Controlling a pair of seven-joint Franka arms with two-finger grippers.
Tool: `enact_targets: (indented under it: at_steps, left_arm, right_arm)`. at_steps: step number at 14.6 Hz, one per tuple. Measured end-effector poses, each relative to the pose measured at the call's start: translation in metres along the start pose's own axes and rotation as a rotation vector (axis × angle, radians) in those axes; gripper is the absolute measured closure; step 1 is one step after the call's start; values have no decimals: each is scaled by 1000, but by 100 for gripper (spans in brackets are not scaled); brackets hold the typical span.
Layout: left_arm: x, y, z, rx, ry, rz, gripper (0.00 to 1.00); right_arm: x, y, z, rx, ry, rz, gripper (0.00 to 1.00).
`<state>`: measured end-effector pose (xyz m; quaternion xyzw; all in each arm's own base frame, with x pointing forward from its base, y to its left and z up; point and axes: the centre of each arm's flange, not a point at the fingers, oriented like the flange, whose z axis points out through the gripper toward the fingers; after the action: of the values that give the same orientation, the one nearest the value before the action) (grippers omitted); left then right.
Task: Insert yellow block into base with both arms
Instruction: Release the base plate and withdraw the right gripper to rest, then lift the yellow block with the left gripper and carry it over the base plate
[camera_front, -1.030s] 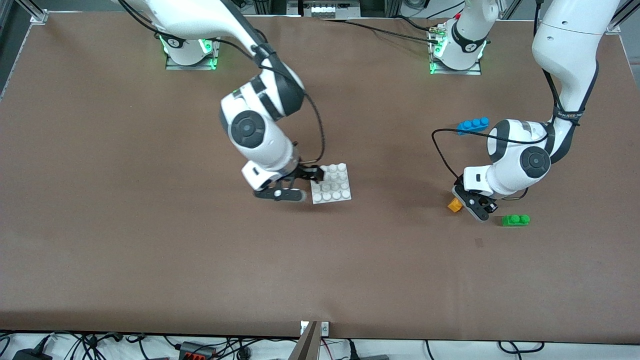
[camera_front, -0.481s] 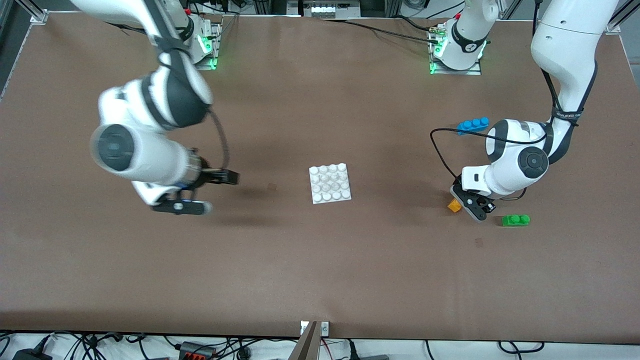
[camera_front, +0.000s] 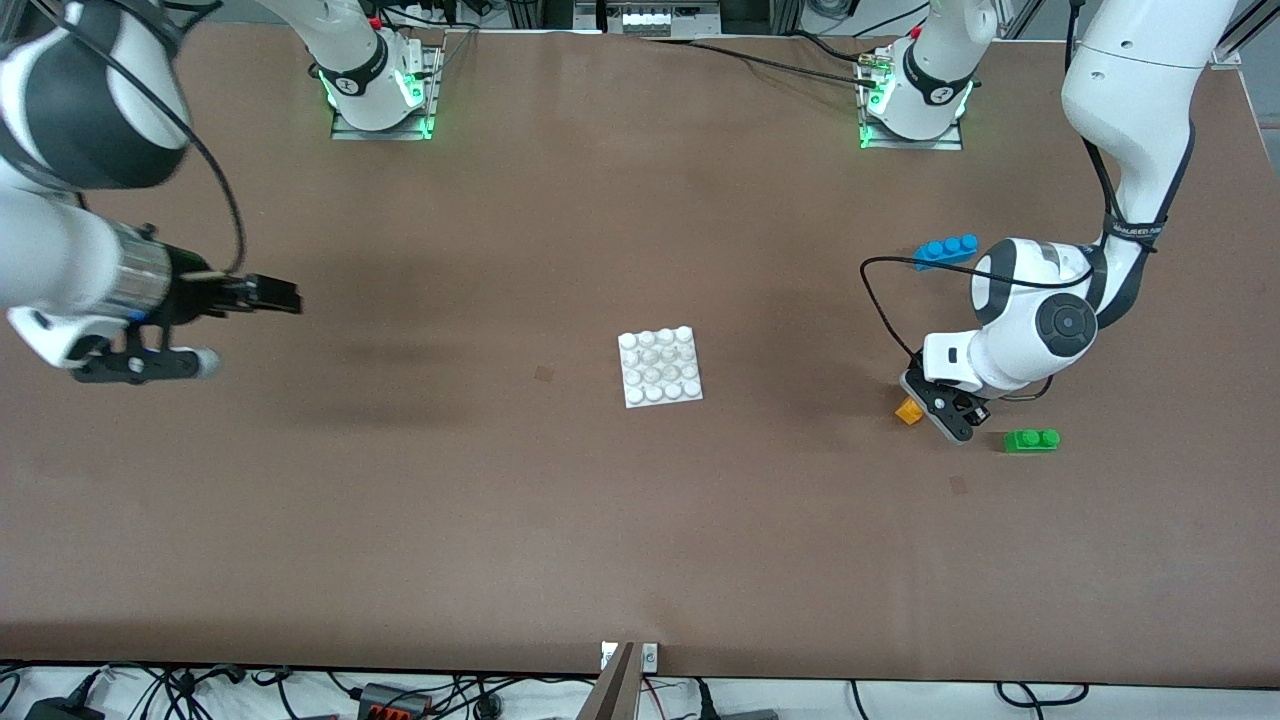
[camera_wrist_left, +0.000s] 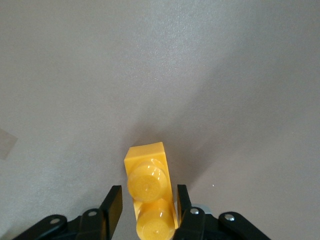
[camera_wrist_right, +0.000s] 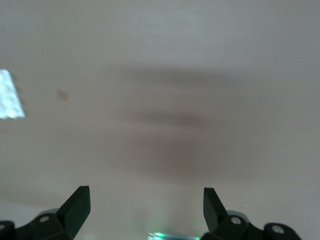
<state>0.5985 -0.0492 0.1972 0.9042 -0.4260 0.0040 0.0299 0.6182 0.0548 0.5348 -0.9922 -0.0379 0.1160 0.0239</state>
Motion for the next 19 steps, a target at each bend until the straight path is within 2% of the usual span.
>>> enact_targets:
  at_steps: [1, 3, 6, 11, 15, 17, 19]
  left_arm:
    - [1, 0, -1, 1, 1, 0, 52]
    - [2, -1, -2, 4, 4, 1, 61]
    - [3, -2, -3, 6, 6, 6, 65]
    - [5, -3, -6, 12, 10, 49, 65]
    - [6, -4, -15, 8, 4, 55, 65]
    - [15, 6, -27, -10, -7, 77, 65]
    - [33, 26, -43, -34, -18, 110, 65]
  right_arm:
    - [-8, 12, -7, -20, -5, -20, 0]
    - [-21, 27, -18, -42, -10, -41, 0]
    - [-45, 49, -27, -69, 0, -29, 0]
    - [-72, 81, -9, -94, 141, -75, 0]
    - [-87, 87, -14, -96, 186, -39, 0]
    - [-90, 101, -15, -79, 190, 39, 0]
    - [-91, 111, -16, -71, 192, 67, 0]
